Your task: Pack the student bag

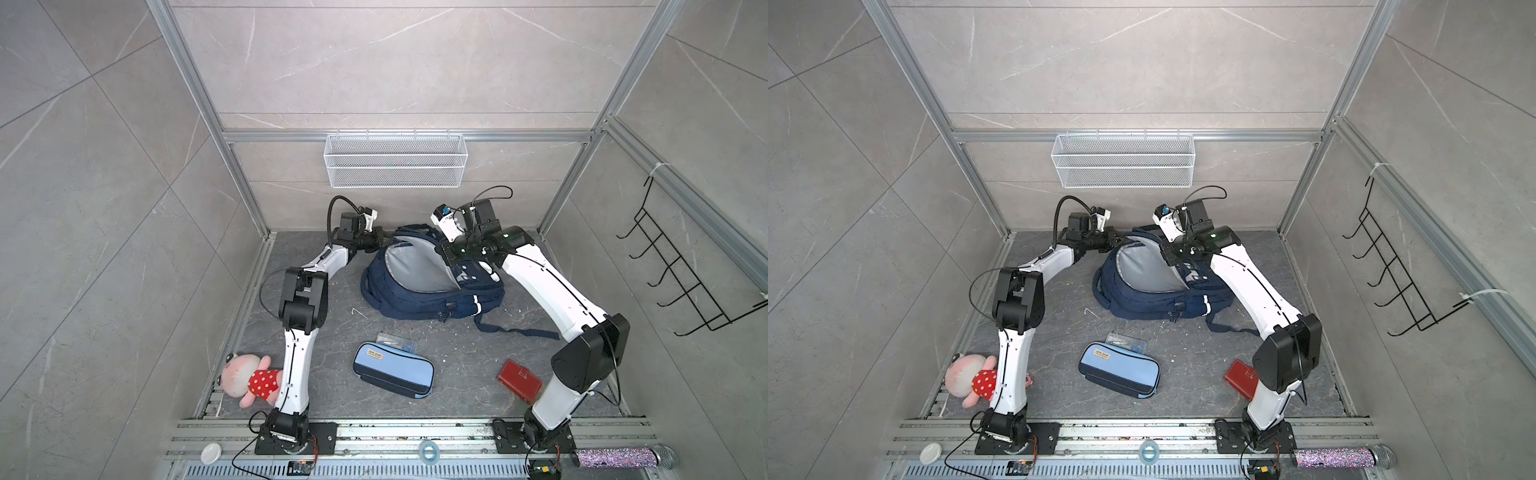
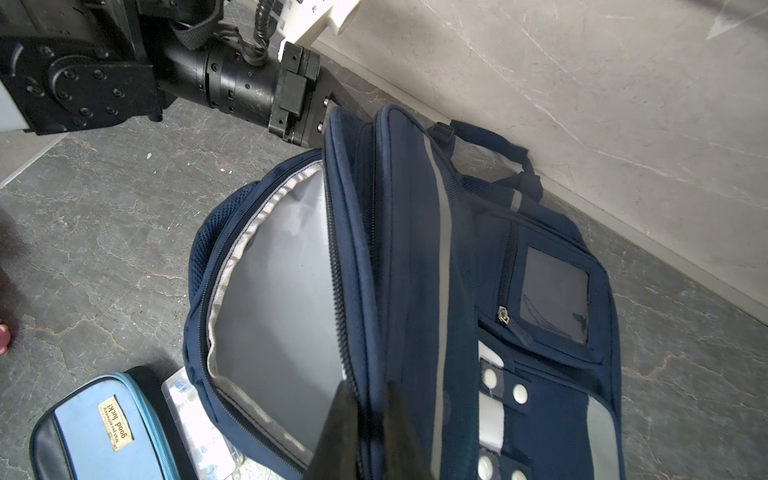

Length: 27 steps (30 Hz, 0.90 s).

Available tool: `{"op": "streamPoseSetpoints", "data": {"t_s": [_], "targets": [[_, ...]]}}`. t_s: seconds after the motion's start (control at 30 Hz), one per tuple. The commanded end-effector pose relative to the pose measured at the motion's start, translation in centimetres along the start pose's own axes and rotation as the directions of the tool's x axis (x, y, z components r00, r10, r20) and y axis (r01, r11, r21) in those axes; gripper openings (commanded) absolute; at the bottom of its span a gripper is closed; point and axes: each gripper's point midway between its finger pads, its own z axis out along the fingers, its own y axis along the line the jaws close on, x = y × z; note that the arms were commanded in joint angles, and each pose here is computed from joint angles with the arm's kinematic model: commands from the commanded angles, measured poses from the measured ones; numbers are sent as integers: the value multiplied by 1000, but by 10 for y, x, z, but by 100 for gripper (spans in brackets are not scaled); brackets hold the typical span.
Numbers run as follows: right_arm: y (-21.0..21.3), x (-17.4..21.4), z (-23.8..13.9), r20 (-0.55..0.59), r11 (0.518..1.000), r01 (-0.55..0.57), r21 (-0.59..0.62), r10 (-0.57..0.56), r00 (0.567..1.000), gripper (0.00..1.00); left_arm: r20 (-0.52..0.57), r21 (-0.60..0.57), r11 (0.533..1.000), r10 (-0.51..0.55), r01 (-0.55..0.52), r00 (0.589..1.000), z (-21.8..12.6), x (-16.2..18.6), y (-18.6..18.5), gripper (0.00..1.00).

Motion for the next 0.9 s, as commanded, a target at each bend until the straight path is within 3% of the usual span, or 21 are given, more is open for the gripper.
{"op": "streamPoseSetpoints", "data": {"t_s": [0.0, 0.03, 0.1, 0.27, 0.33, 0.43, 0.57, 0.7, 0.87], "targets": [[-14, -48, -35, 193, 999, -8, 45, -1, 981, 0, 83, -128, 992, -11, 22, 996, -41, -25, 4, 0], [-18, -46, -35, 191, 999, -19, 49, 9, 982, 0, 86, -160, 987, 3, 11, 996, -50, -29, 0, 4], [-23, -42, -35, 190, 998, -37, 58, 25, 981, 0, 95, -205, 979, 15, 5, 995, -67, -38, -6, 33], [-34, -22, -23, 166, 993, -87, 82, 72, 983, 0, 109, -251, 968, 32, -4, 994, -114, -53, -33, 94], [-39, -15, -15, 155, 988, -113, 101, 97, 983, 0, 80, -282, 959, 44, -19, 996, -135, -47, -45, 98], [-46, -6, -3, 144, 978, -167, 125, 149, 978, 0, -15, -335, 942, 19, -23, 1000, -165, -10, -60, 98], [-46, 9, 22, 119, 966, -235, 107, 222, 968, 0, -172, -420, 907, -110, 28, 979, -202, 86, -57, 97], [-40, 26, 43, 75, 959, -270, 89, 264, 962, 0, -295, -520, 852, -239, 55, 925, -230, 187, -57, 97], [-37, 37, 53, 36, 959, -270, 87, 268, 963, 0, -340, -598, 796, -357, 93, 870, -265, 267, -78, 96]]}}
